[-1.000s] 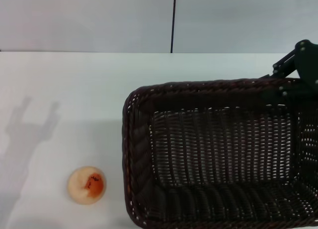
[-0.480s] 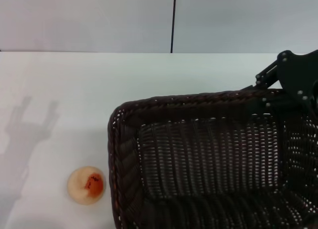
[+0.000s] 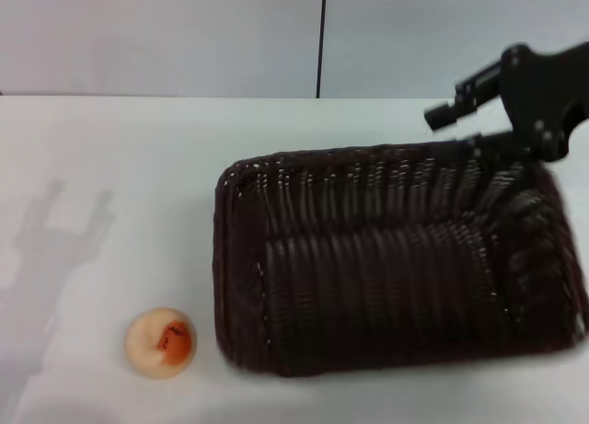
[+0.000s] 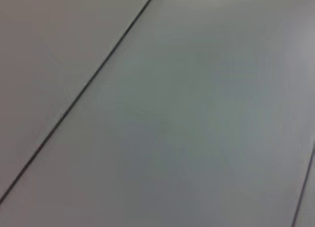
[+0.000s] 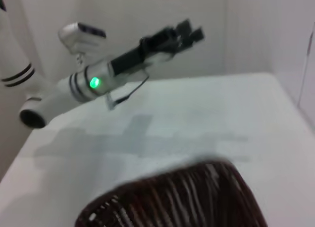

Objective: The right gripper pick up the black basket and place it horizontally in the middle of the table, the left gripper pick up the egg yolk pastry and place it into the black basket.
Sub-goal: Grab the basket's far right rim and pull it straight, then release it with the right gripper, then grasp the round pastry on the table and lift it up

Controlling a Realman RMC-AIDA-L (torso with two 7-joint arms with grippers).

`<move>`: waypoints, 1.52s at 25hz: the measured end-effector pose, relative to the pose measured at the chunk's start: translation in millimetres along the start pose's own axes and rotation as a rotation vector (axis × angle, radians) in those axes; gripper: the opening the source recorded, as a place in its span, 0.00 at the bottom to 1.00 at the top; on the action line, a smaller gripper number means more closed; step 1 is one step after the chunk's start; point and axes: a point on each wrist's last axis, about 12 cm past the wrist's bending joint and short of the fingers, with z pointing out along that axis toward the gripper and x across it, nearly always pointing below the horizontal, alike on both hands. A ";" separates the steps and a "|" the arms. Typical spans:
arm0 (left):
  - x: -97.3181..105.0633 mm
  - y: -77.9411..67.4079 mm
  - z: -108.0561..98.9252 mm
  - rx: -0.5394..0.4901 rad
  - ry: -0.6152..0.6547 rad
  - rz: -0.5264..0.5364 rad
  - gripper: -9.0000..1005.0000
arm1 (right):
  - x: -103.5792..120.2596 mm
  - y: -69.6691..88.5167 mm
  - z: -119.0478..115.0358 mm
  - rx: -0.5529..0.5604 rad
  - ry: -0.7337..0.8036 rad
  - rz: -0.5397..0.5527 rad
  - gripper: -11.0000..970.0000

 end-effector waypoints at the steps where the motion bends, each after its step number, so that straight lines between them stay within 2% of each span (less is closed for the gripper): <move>1: 0.8 -0.6 -1.1 0.008 0.013 -0.001 0.74 | -2.9 -0.6 -1.8 0.013 -0.019 -0.019 0.37; 6: 3.9 -1.8 -2.8 0.044 0.065 0.007 0.73 | -15.7 -1.4 -15.4 0.093 -0.132 -0.100 0.39; 8: 3.5 0.4 -4.2 0.053 0.089 0.018 0.73 | -10.7 2.6 -23.3 0.166 -0.257 -0.126 0.39; 10: 2.9 2.1 -6.8 0.063 0.114 0.029 0.73 | -6.2 4.7 -25.3 0.195 -0.300 -0.122 0.39; 11: 0.5 6.0 -14.1 0.082 0.169 0.049 0.73 | 10.6 12.2 -28.0 0.265 -0.392 -0.088 0.39; 12: -2.1 8.7 -20.4 0.088 0.203 0.060 0.73 | 10.6 12.2 -28.0 0.265 -0.392 -0.088 0.39; 13: -3.5 10.2 -23.2 0.093 0.220 0.066 0.73 | 31.7 21.2 -29.2 0.345 -0.480 -0.041 0.39; 14: -7.4 13.0 -30.3 0.105 0.258 0.075 0.73 | 31.7 21.2 -29.2 0.345 -0.480 -0.041 0.39; 15: -7.4 13.0 -30.3 0.105 0.258 0.075 0.73 | 43.9 26.4 -29.6 0.399 -0.536 -0.016 0.39; 16: -12.4 14.9 -39.9 0.154 0.332 0.089 0.73 | 71.2 39.7 -30.3 0.531 -0.663 0.025 0.39; 17: -12.8 15.1 -41.3 0.164 0.347 0.092 0.73 | 71.2 39.7 -30.3 0.531 -0.663 0.025 0.39; 18: -13.6 15.2 -43.6 0.189 0.378 0.099 0.73 | 84.3 46.2 -30.3 0.595 -0.720 0.049 0.39; 20: -13.7 15.2 -45.5 0.216 0.414 0.105 0.73 | 111.0 60.5 -32.1 0.745 -0.844 0.094 0.39; 21: -13.3 15.0 -48.5 0.252 0.462 0.113 0.73 | 134.7 74.0 -32.4 0.886 -0.938 0.144 0.39; 22: -12.4 14.8 -51.2 0.281 0.504 0.123 0.73 | 144.1 79.8 -32.0 0.945 -0.967 0.166 0.39; 23: -11.8 14.7 -52.3 0.292 0.521 0.128 0.72 | 144.1 79.8 -32.0 0.945 -0.967 0.166 0.39; 26: -11.8 14.7 -52.3 0.292 0.521 0.128 0.72 | 175.7 100.9 -30.1 1.181 -1.030 0.248 0.39; 27: -11.8 14.7 -52.3 0.292 0.521 0.128 0.72 | 175.7 100.9 -30.1 1.181 -1.030 0.248 0.39; 28: -6.3 15.4 -56.0 0.321 0.604 0.137 0.72 | 185.9 108.4 -29.9 1.261 -1.052 0.293 0.39; 29: -1.8 15.4 -58.0 0.338 0.656 0.138 0.72 | 185.9 108.4 -29.9 1.261 -1.052 0.293 0.39; 32: 1.2 15.6 -59.2 0.347 0.689 0.140 0.72 | 195.4 114.7 -29.8 1.326 -1.074 0.347 0.39; 33: 7.8 15.1 -60.7 0.363 0.743 0.140 0.72 | 196.9 115.5 -29.8 1.335 -1.076 0.356 0.39; 38: 15.1 14.2 -60.2 0.382 0.792 0.139 0.72 | 202.0 116.9 -27.6 1.357 -1.070 0.395 0.39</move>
